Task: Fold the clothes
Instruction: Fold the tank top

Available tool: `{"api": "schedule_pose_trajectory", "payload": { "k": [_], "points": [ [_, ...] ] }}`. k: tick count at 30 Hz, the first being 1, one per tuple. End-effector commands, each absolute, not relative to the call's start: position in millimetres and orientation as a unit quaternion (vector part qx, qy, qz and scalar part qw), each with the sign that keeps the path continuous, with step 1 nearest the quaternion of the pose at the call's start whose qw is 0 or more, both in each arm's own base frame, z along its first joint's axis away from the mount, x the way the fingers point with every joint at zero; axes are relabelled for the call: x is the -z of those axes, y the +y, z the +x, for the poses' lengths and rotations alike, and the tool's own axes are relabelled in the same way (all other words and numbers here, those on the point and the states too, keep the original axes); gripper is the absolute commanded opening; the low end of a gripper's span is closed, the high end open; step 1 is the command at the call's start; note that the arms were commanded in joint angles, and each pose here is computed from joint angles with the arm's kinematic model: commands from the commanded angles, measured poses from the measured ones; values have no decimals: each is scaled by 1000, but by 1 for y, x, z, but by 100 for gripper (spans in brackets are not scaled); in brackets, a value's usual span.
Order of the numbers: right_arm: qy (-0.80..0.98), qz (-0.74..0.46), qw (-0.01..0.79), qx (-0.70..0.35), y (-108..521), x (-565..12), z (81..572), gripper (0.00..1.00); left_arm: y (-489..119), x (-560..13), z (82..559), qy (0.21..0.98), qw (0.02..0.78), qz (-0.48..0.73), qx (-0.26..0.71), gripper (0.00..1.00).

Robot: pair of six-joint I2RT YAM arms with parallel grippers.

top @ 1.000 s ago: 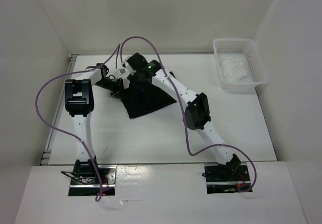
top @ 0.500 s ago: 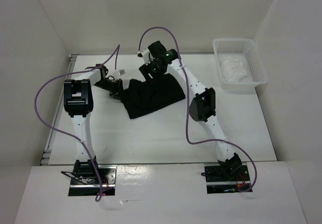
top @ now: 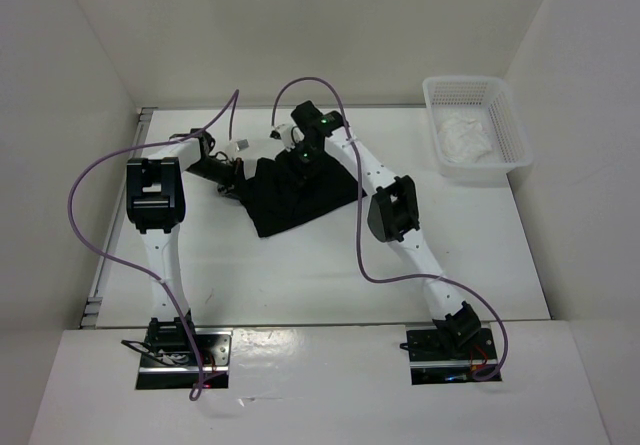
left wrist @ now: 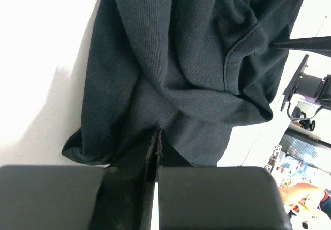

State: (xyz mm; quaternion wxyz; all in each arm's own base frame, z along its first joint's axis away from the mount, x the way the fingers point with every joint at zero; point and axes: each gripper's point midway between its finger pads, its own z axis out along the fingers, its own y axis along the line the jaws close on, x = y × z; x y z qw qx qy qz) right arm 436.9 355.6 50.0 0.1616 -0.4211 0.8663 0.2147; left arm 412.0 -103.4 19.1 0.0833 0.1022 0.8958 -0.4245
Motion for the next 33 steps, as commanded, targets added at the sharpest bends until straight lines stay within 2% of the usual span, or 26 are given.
{"api": "schedule_pose_trajectory", "payload": {
  "k": [1, 4, 5, 11, 12, 16, 21, 29, 33],
  "points": [
    [854, -429, 176, -236, 362, -67, 438, 66, -97, -14, 408, 900, 86, 116, 412, 5],
    [852, -433, 177, -236, 362, -67, 439, 53, -97, -14, 408, 900, 86, 116, 412, 5],
    [852, -433, 177, -236, 362, -67, 439, 44, -97, -14, 408, 900, 86, 116, 412, 5],
    [841, -447, 198, -233, 375, -88, 432, 20, -98, -11, 407, 898, 83, 114, 417, 5],
    [841, -447, 198, -233, 375, -88, 432, 14, -98, -8, 406, 898, 79, 112, 418, 5],
    [836, -456, 196, -235, 384, -86, 425, 11, -98, -10, 407, 898, 79, 112, 418, 5],
    [818, -475, 227, -230, 405, -109, 417, 11, -99, -11, 407, 896, 80, 112, 422, 5],
    [792, -507, 246, -235, 455, -120, 380, 11, -103, -8, 405, 896, 74, 114, 423, 5],
    [783, -518, 247, -239, 475, -113, 368, 18, -107, -8, 405, 895, 72, 118, 423, 5]
  ]
}}
